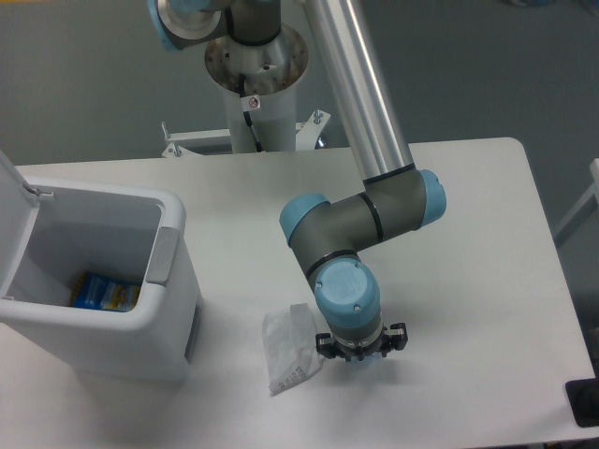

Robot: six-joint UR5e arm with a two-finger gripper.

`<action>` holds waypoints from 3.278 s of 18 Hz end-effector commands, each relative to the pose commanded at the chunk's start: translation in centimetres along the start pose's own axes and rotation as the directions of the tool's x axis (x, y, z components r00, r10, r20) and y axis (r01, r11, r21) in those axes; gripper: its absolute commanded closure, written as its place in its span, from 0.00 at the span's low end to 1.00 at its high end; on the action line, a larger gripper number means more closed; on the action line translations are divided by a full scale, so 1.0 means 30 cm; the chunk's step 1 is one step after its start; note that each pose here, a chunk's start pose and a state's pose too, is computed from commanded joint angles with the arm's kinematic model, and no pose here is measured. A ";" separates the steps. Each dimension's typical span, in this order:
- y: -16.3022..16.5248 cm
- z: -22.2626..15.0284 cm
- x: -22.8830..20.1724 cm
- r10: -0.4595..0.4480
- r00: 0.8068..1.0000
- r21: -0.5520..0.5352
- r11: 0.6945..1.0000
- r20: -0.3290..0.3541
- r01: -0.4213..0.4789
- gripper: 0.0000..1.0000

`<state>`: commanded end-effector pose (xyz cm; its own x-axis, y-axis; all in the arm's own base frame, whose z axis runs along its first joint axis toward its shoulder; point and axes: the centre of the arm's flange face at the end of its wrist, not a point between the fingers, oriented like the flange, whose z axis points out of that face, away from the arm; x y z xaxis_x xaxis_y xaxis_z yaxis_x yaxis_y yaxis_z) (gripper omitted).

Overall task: Place the trash in the trash can
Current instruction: 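Lower the gripper over the bottle and close it around the bottle, then lift the bottle and carry it over the white trash bin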

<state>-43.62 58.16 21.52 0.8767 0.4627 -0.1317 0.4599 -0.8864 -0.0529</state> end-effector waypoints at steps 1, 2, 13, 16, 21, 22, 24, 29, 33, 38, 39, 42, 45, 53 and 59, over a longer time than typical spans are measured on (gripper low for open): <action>-0.001 -0.016 -0.007 -0.005 1.000 0.013 1.000 -0.015 0.005 0.53; -0.004 -0.032 -0.008 -0.007 1.000 0.025 1.000 -0.028 0.008 0.53; -0.065 -0.251 -0.116 -0.054 0.990 0.186 0.979 -0.133 0.078 0.53; -0.053 -0.406 -0.144 -0.060 0.979 0.270 0.956 -0.197 0.113 0.53; -0.002 -0.694 -0.126 -0.018 0.974 0.400 0.910 -0.225 0.109 0.52; 0.007 -0.746 -0.119 -0.007 0.972 0.424 0.899 -0.237 0.110 0.52; 0.025 -0.847 -0.100 0.022 0.964 0.473 0.874 -0.265 0.110 0.52; 0.078 -1.074 -0.042 0.120 0.939 0.593 0.799 -0.323 0.102 0.52; 0.114 -1.212 0.003 0.218 0.895 0.666 0.737 -0.389 0.111 0.52; 0.134 -1.350 0.053 0.328 0.822 0.725 0.674 -0.465 0.142 0.52; 0.138 -1.370 0.059 0.338 0.817 0.732 0.666 -0.468 0.143 0.52; 0.162 -1.440 0.124 0.398 0.785 0.757 0.640 -0.475 0.134 0.52; 0.174 -1.477 0.217 0.444 0.764 0.770 0.629 -0.469 0.107 0.52; 0.123 -1.434 0.442 0.547 0.715 0.804 0.594 -0.435 0.035 0.47; 0.086 -1.361 0.487 0.552 0.696 0.785 0.619 -0.460 0.028 0.47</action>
<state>-23.84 63.21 59.88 0.9286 -0.1608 0.3343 0.1980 -0.5472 -0.8133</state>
